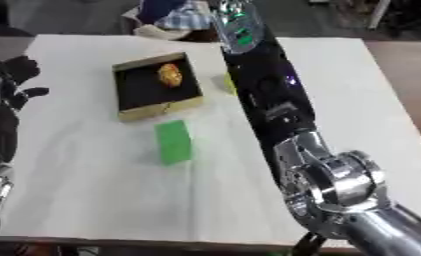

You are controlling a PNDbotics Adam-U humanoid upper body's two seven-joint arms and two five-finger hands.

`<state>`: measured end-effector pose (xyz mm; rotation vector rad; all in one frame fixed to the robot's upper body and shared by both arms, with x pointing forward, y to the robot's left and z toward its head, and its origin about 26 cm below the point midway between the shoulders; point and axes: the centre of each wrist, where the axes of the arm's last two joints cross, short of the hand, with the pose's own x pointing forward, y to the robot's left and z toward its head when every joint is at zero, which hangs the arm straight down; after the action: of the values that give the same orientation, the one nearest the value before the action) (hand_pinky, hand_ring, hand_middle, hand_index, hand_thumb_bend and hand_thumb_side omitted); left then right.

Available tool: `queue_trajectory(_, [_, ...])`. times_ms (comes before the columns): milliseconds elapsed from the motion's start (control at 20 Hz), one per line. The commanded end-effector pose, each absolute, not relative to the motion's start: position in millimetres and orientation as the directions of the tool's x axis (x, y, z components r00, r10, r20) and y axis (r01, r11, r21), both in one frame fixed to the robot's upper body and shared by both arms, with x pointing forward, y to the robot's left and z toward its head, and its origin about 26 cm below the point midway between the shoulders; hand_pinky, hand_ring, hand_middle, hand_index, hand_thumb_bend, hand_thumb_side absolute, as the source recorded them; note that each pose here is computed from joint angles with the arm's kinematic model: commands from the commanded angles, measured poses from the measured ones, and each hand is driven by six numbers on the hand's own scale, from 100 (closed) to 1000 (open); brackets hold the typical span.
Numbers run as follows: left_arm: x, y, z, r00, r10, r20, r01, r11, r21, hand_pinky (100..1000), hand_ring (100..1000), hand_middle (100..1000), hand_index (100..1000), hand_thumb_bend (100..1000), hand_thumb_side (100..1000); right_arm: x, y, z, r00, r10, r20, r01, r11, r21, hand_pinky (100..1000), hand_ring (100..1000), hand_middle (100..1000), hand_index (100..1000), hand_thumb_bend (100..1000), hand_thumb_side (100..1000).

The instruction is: Pick up objects on the table and place them in the box.

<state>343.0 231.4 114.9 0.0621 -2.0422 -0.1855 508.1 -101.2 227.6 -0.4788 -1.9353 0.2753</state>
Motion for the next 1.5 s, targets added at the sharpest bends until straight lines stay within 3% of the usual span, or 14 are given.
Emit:
queue_trajectory(50, [344, 230, 124, -0.488, -0.122, 0.864, 0.045, 0.985, 0.165, 710, 856, 753, 817, 100, 916, 513, -110, 224, -0.274, 0.501, 0.821, 0.264, 0.860, -0.436, 812, 777, 798, 925, 100, 784])
queue_trajectory(500, [344, 232, 121, -0.479, -0.126, 0.869, 0.041, 0.985, 0.166, 710, 857, 753, 817, 100, 917, 518, -123, 202, -0.178, 0.525, 0.832, 0.318, 0.831, -0.456, 818, 790, 810, 945, 100, 809])
queue_trajectory(750, [344, 233, 120, -0.474, -0.129, 0.871, 0.037, 0.985, 0.167, 711, 859, 754, 817, 100, 918, 520, -133, 199, -0.118, 0.601, 0.790, 0.363, 0.767, -0.529, 830, 809, 824, 950, 100, 770])
queue_trajectory(1100, [344, 234, 119, -0.471, -0.133, 0.872, 0.037, 0.985, 0.170, 711, 860, 754, 818, 100, 919, 522, -140, 192, -0.014, 0.729, 0.684, 0.384, 0.636, -0.670, 858, 857, 846, 959, 100, 642])
queue_trajectory(1500, [344, 235, 119, -0.471, -0.132, 0.872, 0.036, 0.985, 0.168, 711, 862, 754, 817, 100, 920, 520, -140, 173, 0.076, 0.820, 0.568, 0.319, 0.520, -0.793, 865, 875, 870, 968, 100, 670])
